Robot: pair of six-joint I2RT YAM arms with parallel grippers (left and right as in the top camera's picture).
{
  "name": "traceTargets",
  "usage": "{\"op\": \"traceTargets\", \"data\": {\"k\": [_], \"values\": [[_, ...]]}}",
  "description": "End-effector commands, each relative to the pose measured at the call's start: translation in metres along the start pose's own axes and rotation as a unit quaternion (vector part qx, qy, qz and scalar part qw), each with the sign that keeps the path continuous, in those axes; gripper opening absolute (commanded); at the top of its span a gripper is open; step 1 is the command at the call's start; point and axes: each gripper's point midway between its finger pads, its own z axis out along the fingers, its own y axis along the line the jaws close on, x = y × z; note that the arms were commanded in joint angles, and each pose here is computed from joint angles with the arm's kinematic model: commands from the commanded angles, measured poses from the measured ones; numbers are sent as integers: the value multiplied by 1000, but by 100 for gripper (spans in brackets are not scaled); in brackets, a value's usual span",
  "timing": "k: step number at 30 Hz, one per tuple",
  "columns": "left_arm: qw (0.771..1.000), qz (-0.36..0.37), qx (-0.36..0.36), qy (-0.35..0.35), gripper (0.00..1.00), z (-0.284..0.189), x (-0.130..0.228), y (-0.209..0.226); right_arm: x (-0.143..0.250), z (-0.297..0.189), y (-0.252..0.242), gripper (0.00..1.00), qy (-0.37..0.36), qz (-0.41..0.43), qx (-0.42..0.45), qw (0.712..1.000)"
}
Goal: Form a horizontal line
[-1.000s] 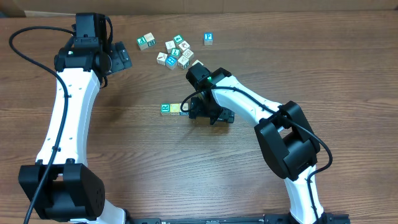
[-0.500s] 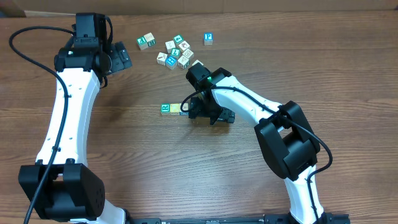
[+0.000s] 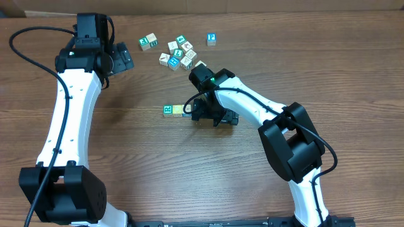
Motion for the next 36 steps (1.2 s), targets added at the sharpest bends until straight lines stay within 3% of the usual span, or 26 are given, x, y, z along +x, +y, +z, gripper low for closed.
{"op": "traceTargets", "data": {"k": [1,36], "values": [[1000,3,-7,-3,100,0,-1,2,-3,-4,-2,100,-8,4,-2,1000],[1000,3,-7,-3,99,0,-1,2,-6,-4,2,100,-15,4,-8,1000]]}}
